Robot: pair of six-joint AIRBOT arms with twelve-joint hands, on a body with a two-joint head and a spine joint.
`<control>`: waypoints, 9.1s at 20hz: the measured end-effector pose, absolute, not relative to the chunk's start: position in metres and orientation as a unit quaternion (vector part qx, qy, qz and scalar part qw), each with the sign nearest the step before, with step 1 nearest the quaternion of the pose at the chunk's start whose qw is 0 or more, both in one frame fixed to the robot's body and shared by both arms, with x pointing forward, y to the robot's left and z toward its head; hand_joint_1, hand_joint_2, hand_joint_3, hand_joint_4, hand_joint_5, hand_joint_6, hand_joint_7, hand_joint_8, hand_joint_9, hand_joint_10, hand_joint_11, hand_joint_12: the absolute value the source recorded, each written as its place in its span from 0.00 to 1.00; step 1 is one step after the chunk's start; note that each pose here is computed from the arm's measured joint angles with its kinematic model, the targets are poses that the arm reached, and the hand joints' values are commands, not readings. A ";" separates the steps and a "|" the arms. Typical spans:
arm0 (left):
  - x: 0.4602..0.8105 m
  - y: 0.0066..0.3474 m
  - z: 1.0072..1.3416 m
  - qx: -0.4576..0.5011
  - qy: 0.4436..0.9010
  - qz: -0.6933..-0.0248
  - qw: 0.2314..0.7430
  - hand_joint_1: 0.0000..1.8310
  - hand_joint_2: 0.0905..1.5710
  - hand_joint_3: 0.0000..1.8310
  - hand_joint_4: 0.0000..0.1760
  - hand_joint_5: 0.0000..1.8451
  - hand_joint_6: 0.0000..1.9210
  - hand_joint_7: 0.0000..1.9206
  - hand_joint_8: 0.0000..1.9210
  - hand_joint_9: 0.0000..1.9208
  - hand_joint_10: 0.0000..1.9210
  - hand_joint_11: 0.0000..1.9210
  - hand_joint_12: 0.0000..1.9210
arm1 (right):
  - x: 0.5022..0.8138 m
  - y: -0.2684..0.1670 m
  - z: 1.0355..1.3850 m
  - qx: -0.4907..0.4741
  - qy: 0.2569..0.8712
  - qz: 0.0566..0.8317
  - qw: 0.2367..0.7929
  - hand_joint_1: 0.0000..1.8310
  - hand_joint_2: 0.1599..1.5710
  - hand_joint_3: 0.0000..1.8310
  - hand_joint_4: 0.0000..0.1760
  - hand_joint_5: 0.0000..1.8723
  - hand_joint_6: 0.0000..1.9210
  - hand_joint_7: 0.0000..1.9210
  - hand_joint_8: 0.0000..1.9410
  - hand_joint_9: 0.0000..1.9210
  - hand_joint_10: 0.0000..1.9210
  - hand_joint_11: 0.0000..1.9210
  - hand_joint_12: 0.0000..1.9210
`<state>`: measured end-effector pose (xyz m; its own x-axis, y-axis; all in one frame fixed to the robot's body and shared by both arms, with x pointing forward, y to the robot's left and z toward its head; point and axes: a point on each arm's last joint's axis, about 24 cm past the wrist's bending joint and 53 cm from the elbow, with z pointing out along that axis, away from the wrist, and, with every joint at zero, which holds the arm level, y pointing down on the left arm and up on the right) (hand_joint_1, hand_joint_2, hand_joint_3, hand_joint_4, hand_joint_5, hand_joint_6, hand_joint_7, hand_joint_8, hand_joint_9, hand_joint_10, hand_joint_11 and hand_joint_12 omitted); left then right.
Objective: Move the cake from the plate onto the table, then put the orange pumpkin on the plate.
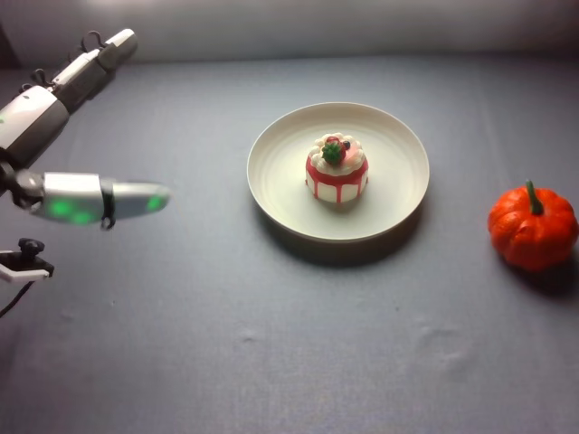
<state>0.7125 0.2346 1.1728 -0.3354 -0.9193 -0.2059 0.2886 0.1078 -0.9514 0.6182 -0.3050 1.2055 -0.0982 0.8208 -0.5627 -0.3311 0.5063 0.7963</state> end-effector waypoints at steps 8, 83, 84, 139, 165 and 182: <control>0.715 0.231 1.170 -0.280 0.562 -0.598 0.498 0.55 0.54 0.04 0.76 0.00 0.00 0.00 0.00 0.00 0.00 0.00 0.00 | 0.618 -0.305 1.205 0.208 0.588 0.451 0.638 0.43 0.71 0.00 0.00 0.14 0.00 0.10 0.00 0.07 0.00 0.00 0.17; 0.764 0.059 1.257 0.003 0.613 -0.578 0.539 0.44 0.61 0.00 0.00 0.08 0.01 0.06 0.00 0.08 0.01 0.00 0.46 | 0.634 -0.270 1.186 0.191 0.620 0.469 0.600 0.42 0.68 0.00 0.00 0.19 0.00 0.14 0.00 0.12 0.00 0.00 0.46; 0.762 0.053 1.256 0.045 0.626 -0.552 0.549 0.41 0.56 0.00 0.00 0.08 0.00 0.07 0.00 0.10 0.01 0.00 0.52 | 0.634 -0.269 1.186 0.191 0.621 0.468 0.599 0.43 0.68 0.00 0.00 0.19 0.00 0.13 0.00 0.11 0.00 0.00 0.43; 0.798 -0.017 1.166 0.243 0.696 -0.373 0.564 0.52 0.55 0.00 0.16 0.34 0.02 0.17 0.00 0.21 0.01 0.00 0.56 | 0.641 -0.234 1.164 0.166 0.658 0.475 0.560 0.44 0.69 0.00 0.00 0.24 0.01 0.20 0.00 0.16 0.00 0.00 0.63; 0.776 -0.056 1.165 0.198 0.679 -0.459 0.538 0.53 0.69 0.00 0.02 0.34 0.00 0.20 0.00 0.23 0.01 0.00 0.55 | 0.642 -0.236 1.174 0.171 0.640 0.485 0.571 0.38 0.67 0.00 0.00 0.23 0.00 0.15 0.00 0.11 0.00 0.00 0.38; 0.770 -0.021 1.176 0.187 0.678 -0.463 0.540 0.66 0.79 0.00 0.00 0.41 0.61 0.38 0.89 0.47 1.00 0.50 1.00 | 0.642 -0.239 1.178 0.175 0.636 0.485 0.574 0.43 0.71 0.00 0.00 0.22 0.00 0.14 0.00 0.10 0.00 0.00 0.29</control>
<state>0.7704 -0.0207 1.1763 -0.3480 -0.2456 -0.9047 0.7525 0.5024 -0.4259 0.6422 -0.2385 1.1782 -0.2790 0.7793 -0.5611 -0.3355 0.4684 0.8174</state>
